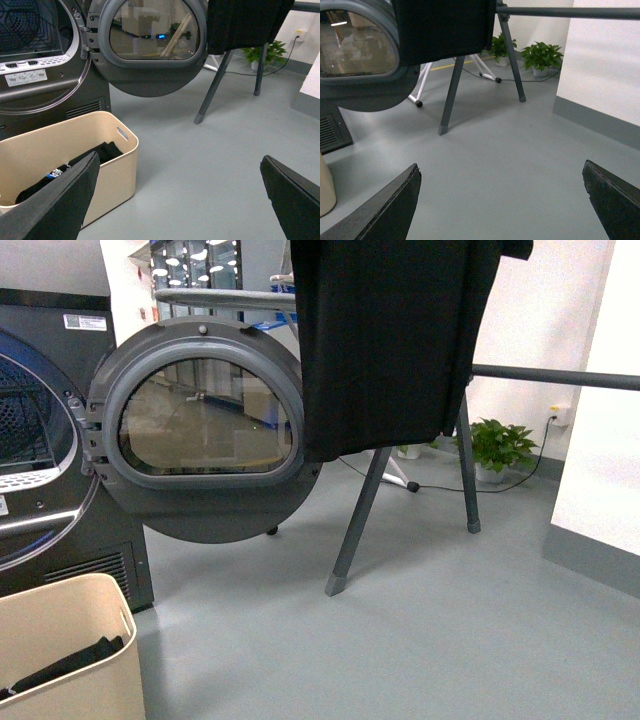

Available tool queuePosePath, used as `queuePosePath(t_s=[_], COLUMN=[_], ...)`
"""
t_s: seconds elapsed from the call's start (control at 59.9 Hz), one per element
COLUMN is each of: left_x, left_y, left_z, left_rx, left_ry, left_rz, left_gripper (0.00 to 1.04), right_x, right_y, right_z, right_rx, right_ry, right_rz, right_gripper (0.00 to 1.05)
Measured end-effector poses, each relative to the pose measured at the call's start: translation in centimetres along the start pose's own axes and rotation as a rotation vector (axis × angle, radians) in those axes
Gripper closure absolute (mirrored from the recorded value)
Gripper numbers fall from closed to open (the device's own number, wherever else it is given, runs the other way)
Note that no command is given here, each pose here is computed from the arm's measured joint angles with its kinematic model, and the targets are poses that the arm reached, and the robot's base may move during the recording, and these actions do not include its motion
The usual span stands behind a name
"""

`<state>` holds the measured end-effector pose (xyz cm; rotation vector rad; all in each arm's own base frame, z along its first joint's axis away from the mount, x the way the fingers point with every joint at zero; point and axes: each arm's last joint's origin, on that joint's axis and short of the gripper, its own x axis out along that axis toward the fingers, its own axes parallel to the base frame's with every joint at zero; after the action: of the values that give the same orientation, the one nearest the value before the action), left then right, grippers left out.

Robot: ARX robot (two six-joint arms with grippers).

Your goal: Move hamper under clothes hanger

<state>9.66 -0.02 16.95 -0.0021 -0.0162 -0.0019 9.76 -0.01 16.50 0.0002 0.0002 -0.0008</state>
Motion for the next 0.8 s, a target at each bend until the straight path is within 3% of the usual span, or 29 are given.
queuePosePath(t_s=[0.802], left_x=[0.01], left_y=[0.0], left_z=[-0.01], left_rx=[0.0], left_ry=[0.002], left_rz=[0.0], left_gripper=[0.07], right_x=[0.0], right_y=[0.0], right_z=[-0.01], right_rx=[0.0], right_ry=[0.001], right_rz=[0.0], right_gripper=[0.08])
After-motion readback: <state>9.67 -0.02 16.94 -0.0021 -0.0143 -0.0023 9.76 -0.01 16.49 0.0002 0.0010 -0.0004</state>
